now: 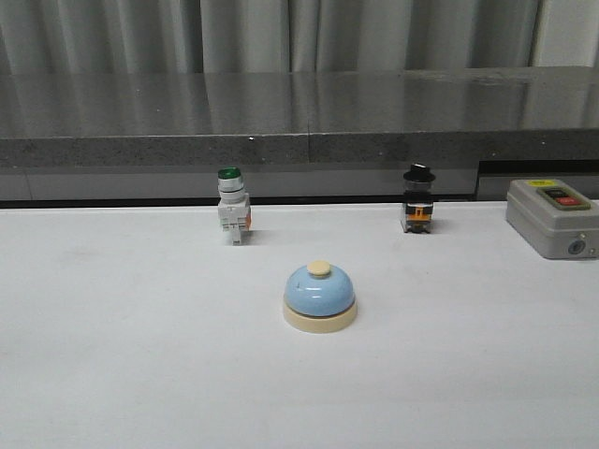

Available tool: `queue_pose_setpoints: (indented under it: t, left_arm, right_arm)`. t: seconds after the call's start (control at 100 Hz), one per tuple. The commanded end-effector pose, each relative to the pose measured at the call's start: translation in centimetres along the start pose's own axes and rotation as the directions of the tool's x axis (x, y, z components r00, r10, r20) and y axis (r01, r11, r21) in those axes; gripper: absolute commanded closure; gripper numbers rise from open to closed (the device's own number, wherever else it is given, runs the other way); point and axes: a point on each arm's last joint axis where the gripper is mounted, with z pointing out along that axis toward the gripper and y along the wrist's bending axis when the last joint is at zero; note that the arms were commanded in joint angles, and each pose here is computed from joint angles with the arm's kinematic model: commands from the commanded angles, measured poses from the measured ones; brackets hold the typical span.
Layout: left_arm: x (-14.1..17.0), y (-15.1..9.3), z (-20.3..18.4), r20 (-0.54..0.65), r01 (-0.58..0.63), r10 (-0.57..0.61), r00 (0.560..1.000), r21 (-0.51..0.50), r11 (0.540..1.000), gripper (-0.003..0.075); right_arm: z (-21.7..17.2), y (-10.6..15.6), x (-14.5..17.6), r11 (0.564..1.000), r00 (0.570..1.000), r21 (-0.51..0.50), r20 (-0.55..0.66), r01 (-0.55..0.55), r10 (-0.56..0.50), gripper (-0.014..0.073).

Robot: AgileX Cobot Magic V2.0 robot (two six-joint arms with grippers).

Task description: Place and press bell with both arms

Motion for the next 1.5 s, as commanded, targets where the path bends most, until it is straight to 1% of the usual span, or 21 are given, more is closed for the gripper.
queue_pose_setpoints:
  t: [0.0, 0.12, 0.25, 0.37, 0.44, 0.5, 0.51, 0.52, 0.53, 0.57, 0.58, 0.66, 0.7, 0.78, 0.79, 0.9, 0.95, 1.07, 1.19, 1.35, 1.49]
  left_arm:
    - [0.5, 0.1, 0.0, 0.071, 0.014, -0.014, 0.997, -0.004, 1.0, 0.0741]
    - [0.5, 0.1, 0.0, 0.071, 0.014, -0.014, 0.997, -0.004, 1.0, 0.0741]
    - [0.5, 0.1, 0.0, 0.071, 0.014, -0.014, 0.997, -0.004, 1.0, 0.0741]
    - [0.5, 0.1, 0.0, 0.071, 0.014, -0.014, 0.997, -0.004, 1.0, 0.0741]
    - [0.5, 0.1, 0.0, 0.071, 0.014, -0.014, 0.997, -0.004, 1.0, 0.0741]
    - [0.5, 0.1, 0.0, 0.071, 0.014, -0.014, 0.997, -0.004, 1.0, 0.0741]
    - [0.5, 0.1, 0.0, 0.071, 0.014, -0.014, 0.997, -0.004, 1.0, 0.0741]
    - [0.5, 0.1, 0.0, 0.071, 0.014, -0.014, 0.997, -0.004, 1.0, 0.0741]
    - [0.5, 0.1, 0.0, 0.071, 0.014, -0.014, 0.997, -0.004, 1.0, 0.0741]
    - [0.5, 0.1, 0.0, 0.071, 0.014, -0.014, 0.997, -0.004, 1.0, 0.0741]
    - [0.5, 0.1, 0.0, 0.071, 0.014, -0.014, 0.997, -0.004, 1.0, 0.0741]
    - [0.5, 0.1, 0.0, 0.071, 0.014, -0.014, 0.997, -0.004, 1.0, 0.0741]
    - [0.5, 0.1, 0.0, 0.071, 0.014, -0.014, 0.997, -0.004, 1.0, 0.0741]
    - [0.5, 0.1, 0.0, 0.071, 0.014, -0.014, 0.997, -0.004, 1.0, 0.0741]
    - [0.5, 0.1, 0.0, 0.071, 0.014, -0.014, 0.997, -0.004, 1.0, 0.0741]
    - [0.5, 0.1, 0.0, 0.071, 0.014, -0.014, 0.997, -0.004, 1.0, 0.0741]
    - [0.5, 0.1, 0.0, 0.071, 0.014, -0.014, 0.997, -0.004, 1.0, 0.0741]
    - [0.5, 0.1, 0.0, 0.071, 0.014, -0.014, 0.997, -0.004, 1.0, 0.0741]
    - [0.5, 0.1, 0.0, 0.071, 0.014, -0.014, 0.997, -0.004, 1.0, 0.0741]
    - [0.5, 0.1, 0.0, 0.071, 0.014, -0.014, 0.997, -0.004, 1.0, 0.0741]
    - [0.5, 0.1, 0.0, 0.071, 0.014, -0.014, 0.997, -0.004, 1.0, 0.0741]
  right_arm:
    - [-0.3, 0.0, -1.3, 1.0, 0.993, 0.009, 0.112, 0.027, -0.028, 0.0655]
    - [-0.3, 0.0, -1.4, 1.0, 0.992, 0.009, 0.122, 0.027, -0.028, 0.0655]
    - [-0.5, 0.0, -2.4, 1.0, 0.974, 0.009, 0.224, 0.025, -0.026, 0.0655]
    - [-1.1, 0.1, -4.6, 1.0, 0.955, 0.009, 0.296, 0.024, -0.025, 0.0655]
    - [-1.4, 0.1, -6.3, 1.0, 0.956, 0.009, 0.293, 0.024, -0.025, 0.0655]
    - [-1.4, 0.1, -7.4, 1.0, 0.973, 0.008, 0.228, 0.024, -0.025, 0.0655]
    - [-1.6, 0.2, -8.0, 1.0, 0.97, 0.008, 0.24, 0.024, -0.025, 0.0655]
    - [-1.4, 0.2, -7.9, 1.0, 0.979, 0.008, 0.204, 0.024, -0.025, 0.0655]
    - [-1.6, 0.2, -8.5, 1.0, 0.976, 0.008, 0.216, 0.024, -0.025, 0.0655]
    - [-1.4, 0.2, -9.1, 1.0, 0.989, 0.008, 0.143, 0.024, -0.025, 0.0655]
    - [-1.5, 0.2, -9.7, 1.0, 0.988, 0.008, 0.154, 0.024, -0.025, 0.0655]
    - [-1.0, 0.3, -11.4, 1.0, 1.0, 0.007, 0.02, 0.024, -0.024, 0.0655]
    - [-1.0, 0.3, -12.6, 1.0, 1.0, 0.006, -0.016, 0.023, -0.023, 0.0655]
    - [-0.5, 0.4, -14.3, 1.0, 0.991, 0.004, -0.133, 0.021, -0.021, 0.0655]
    - [-0.5, 0.4, -14.8, 1.0, 0.992, 0.004, -0.122, 0.021, -0.021, 0.0655]
    - [0.3, 0.5, -16.5, 1.0, 0.967, 0.001, -0.255, 0.016, -0.015, 0.0655]
    - [0.8, 0.5, -17.2, 1.0, 0.961, -0.002, -0.275, 0.011, -0.011, 0.0655]
    - [2.2, 0.7, -17.4, 1.0, 0.953, -0.014, -0.302, -0.02, 0.015, 0.0655]
    - [3.3, 1.0, -17.1, 0.997, 0.935, -0.031, -0.351, -0.071, 0.056, 0.0655]
    - [5.5, 1.4, -15.9, 0.994, 0.874, -0.046, -0.481, -0.104, 0.069, 0.0655]
    - [7.8, 2.3, -14.6, 0.99, 0.818, -0.107, -0.576, -0.095, 0.016, 0.0655]
